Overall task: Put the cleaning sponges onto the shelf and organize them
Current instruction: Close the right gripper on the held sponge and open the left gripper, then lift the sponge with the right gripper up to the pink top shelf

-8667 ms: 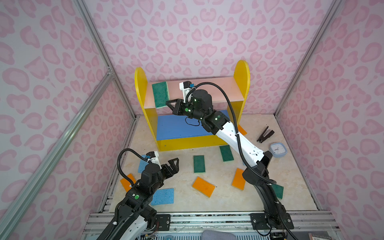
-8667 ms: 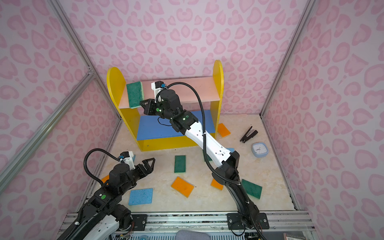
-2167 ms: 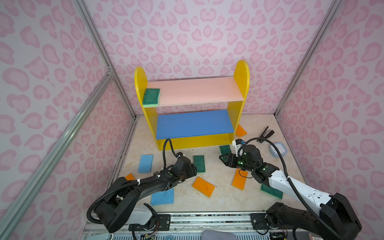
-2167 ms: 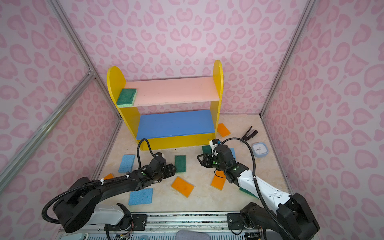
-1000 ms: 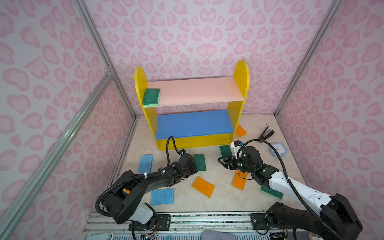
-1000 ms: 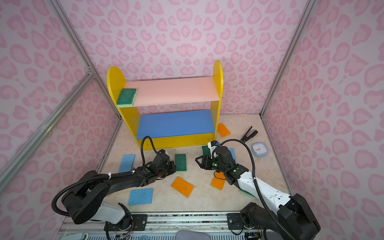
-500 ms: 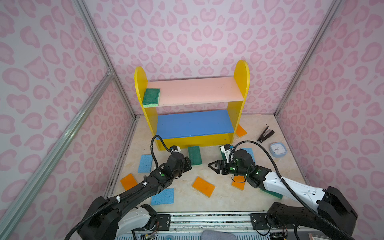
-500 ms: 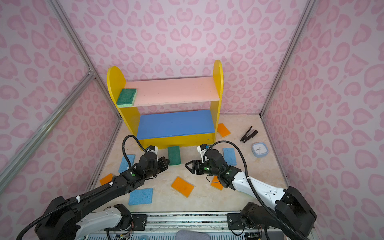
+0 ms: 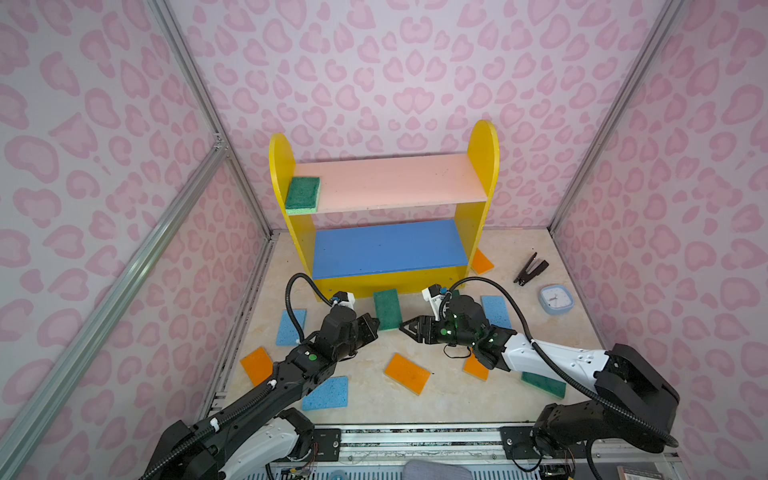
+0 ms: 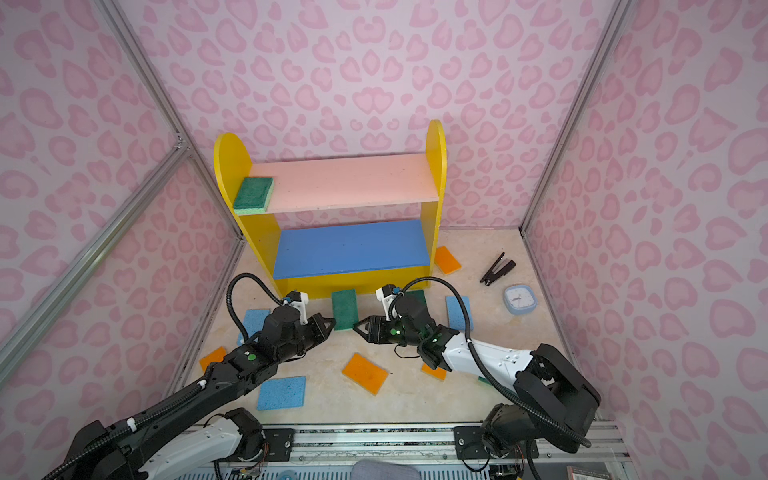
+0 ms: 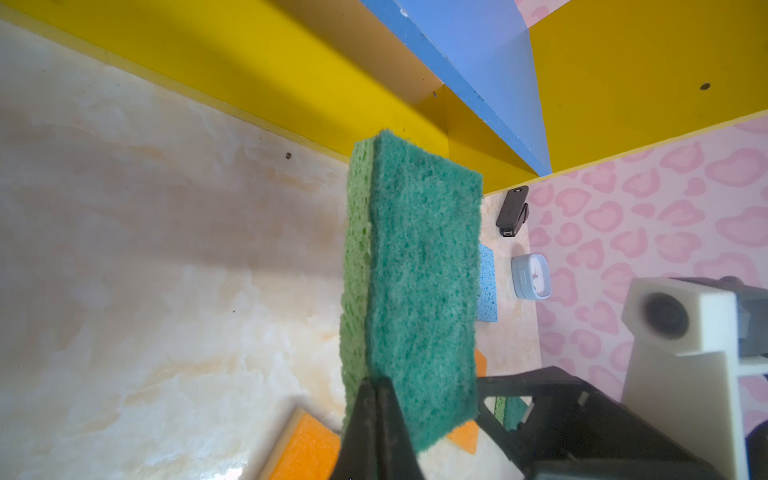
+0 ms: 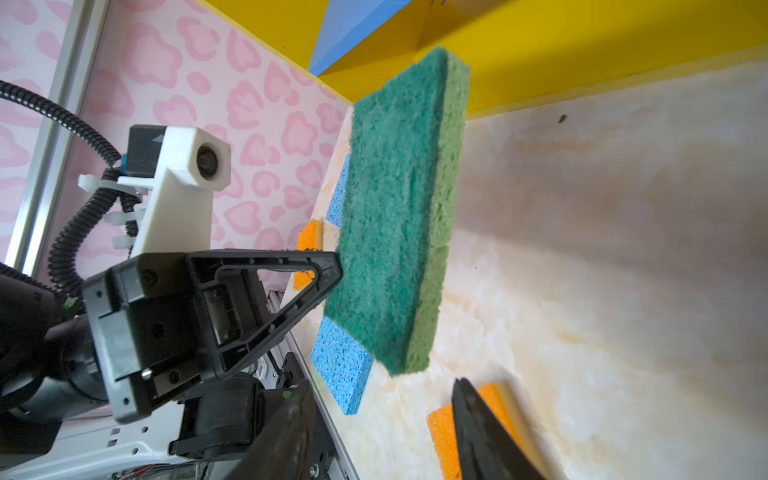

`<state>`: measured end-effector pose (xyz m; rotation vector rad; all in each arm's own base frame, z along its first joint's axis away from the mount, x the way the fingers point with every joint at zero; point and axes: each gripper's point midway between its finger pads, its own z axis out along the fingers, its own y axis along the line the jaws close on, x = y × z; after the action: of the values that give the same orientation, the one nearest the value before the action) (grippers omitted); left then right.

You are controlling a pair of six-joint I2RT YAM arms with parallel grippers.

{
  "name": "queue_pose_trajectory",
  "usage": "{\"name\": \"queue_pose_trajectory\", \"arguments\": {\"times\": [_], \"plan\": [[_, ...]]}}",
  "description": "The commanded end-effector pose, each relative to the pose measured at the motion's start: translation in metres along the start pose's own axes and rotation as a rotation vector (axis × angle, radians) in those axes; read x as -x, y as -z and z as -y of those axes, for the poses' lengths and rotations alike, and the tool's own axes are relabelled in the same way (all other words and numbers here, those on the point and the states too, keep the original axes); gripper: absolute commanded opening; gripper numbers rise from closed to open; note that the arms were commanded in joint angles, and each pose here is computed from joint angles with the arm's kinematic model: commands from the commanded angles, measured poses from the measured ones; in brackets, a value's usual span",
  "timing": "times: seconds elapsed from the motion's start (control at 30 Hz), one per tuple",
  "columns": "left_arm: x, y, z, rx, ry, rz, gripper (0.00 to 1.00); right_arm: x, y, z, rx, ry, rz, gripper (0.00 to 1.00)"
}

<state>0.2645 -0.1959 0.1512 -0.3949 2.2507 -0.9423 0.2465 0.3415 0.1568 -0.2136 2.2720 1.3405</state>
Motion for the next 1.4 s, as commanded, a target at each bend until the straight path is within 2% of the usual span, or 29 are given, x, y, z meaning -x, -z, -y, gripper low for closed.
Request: {"name": "queue_pose_trajectory", "arguments": {"times": [0.0, 0.2, 0.3, 0.57, 0.7, 0.73, 0.8, 0.83, 0.87, 0.9, 1.17, 1.37], "plan": [[-0.001, 0.002, 0.002, -0.014, 0.014, -0.007, 0.04, 0.007, -0.004, -0.008, 0.042, 0.009, 0.024, 0.50], [0.002, 0.005, 0.005, -0.027, 0.018, -0.004, 0.04, 0.007, -0.011, -0.006, 0.048, 0.001, 0.021, 0.48], [0.002, 0.005, 0.005, -0.028, 0.021, -0.003, 0.04, 0.008, -0.013, -0.006, 0.055, -0.002, 0.025, 0.44], [0.001, 0.006, 0.000, -0.022, 0.031, 0.007, 0.04, 0.008, -0.016, -0.006, 0.072, -0.010, 0.027, 0.17], [-0.001, 0.005, -0.001, -0.022, 0.033, 0.001, 0.04, 0.008, -0.015, -0.007, 0.070, -0.010, 0.029, 0.08], [0.000, 0.006, -0.001, -0.021, 0.033, 0.004, 0.13, 0.008, -0.014, -0.007, 0.070, -0.010, 0.030, 0.07], [0.002, 0.009, -0.004, -0.012, 0.031, 0.022, 0.52, 0.009, -0.012, -0.008, 0.064, -0.006, 0.033, 0.06], [0.003, 0.011, -0.005, -0.007, 0.027, 0.030, 0.67, 0.010, -0.010, -0.009, 0.062, -0.002, 0.035, 0.06], [0.004, 0.014, -0.007, 0.004, 0.020, 0.039, 0.90, 0.011, -0.009, -0.010, 0.059, 0.003, 0.036, 0.06], [0.005, 0.016, -0.008, 0.013, 0.013, 0.045, 0.99, 0.011, -0.007, -0.011, 0.055, 0.008, 0.037, 0.06], [0.008, 0.035, -0.052, 0.177, -0.051, 0.117, 0.98, 0.025, 0.018, -0.024, -0.036, 0.126, 0.051, 0.06], [0.005, 0.040, -0.070, 0.200, -0.044, 0.145, 0.99, 0.048, 0.033, -0.046, -0.063, 0.193, 0.090, 0.06]]}}
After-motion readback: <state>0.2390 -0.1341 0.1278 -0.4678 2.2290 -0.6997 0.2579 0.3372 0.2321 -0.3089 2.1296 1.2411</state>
